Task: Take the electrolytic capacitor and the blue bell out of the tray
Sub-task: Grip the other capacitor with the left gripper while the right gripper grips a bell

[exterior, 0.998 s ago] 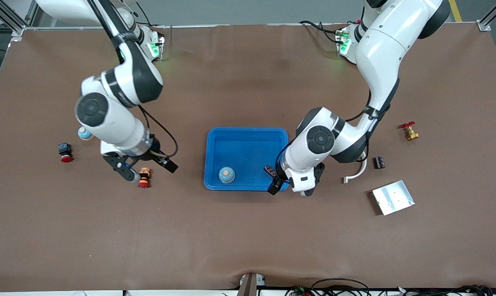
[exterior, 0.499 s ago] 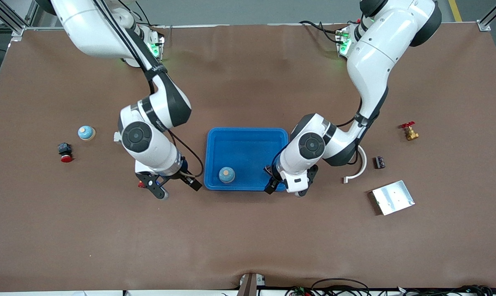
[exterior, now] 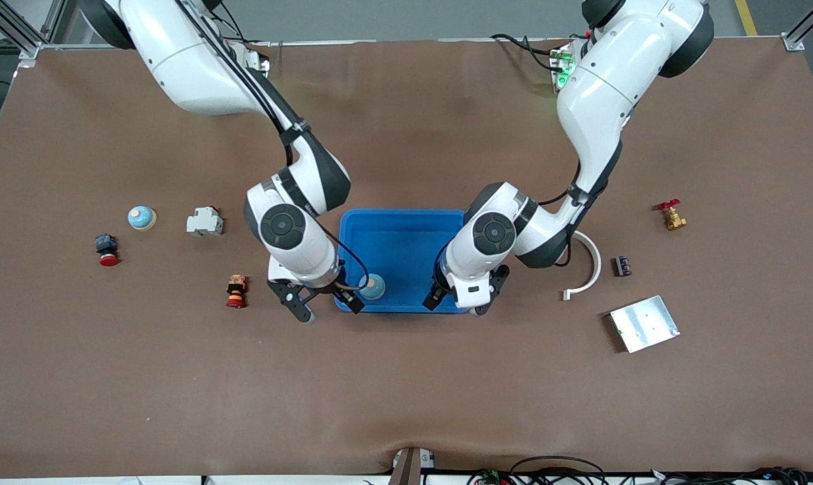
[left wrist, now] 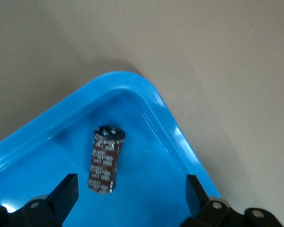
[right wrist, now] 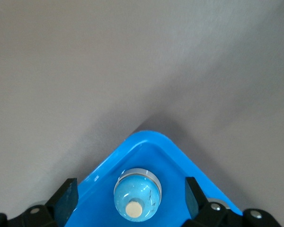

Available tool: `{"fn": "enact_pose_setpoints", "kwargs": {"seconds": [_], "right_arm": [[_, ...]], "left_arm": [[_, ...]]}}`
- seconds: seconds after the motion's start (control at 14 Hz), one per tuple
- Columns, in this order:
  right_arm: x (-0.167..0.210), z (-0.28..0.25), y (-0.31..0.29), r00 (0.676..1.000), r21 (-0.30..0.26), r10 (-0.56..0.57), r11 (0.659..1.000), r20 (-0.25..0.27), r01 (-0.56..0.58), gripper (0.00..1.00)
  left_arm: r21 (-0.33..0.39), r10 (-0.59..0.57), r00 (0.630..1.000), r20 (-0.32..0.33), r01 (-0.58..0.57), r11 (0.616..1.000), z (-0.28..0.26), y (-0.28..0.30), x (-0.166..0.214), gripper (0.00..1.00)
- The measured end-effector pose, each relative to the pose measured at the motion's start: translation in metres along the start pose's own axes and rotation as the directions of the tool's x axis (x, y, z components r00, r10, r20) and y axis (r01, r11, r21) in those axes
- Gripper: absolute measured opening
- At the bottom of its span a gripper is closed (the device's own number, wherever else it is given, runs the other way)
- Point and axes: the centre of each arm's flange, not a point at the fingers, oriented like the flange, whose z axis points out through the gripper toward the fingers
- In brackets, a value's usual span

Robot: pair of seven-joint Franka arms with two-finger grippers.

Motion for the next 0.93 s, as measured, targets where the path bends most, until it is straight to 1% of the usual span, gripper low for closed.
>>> {"fn": "enact_pose_setpoints", "kwargs": {"seconds": [0.21, 0.43, 0.64, 0.93], "right_arm": [[-0.007, 0.018, 0.000, 1.000, -0.011, 0.008, 1.000, -0.009, -0.008, 1.00], [-0.018, 0.035, -0.001, 0.999, -0.007, 0.018, 1.000, -0.026, -0.018, 1.00], [-0.030, 0.049, -0.001, 0.999, -0.018, 0.023, 1.000, -0.024, -0.023, 1.00], [-0.036, 0.057, 0.000, 1.000, -0.028, 0.019, 0.999, -0.021, -0.019, 1.00]], "left_arm": [[0.021, -0.002, 1.000, -0.012, 0.003, 1.000, 0.015, -0.004, 0.004, 1.00], [0.032, -0.005, 1.000, -0.011, 0.005, 0.999, 0.022, -0.007, 0.006, 1.00], [0.041, -0.006, 1.000, -0.010, 0.006, 0.999, 0.027, -0.009, 0.006, 1.00], [0.057, -0.009, 1.000, -0.008, 0.010, 0.998, 0.037, -0.012, 0.009, 1.00]]}}
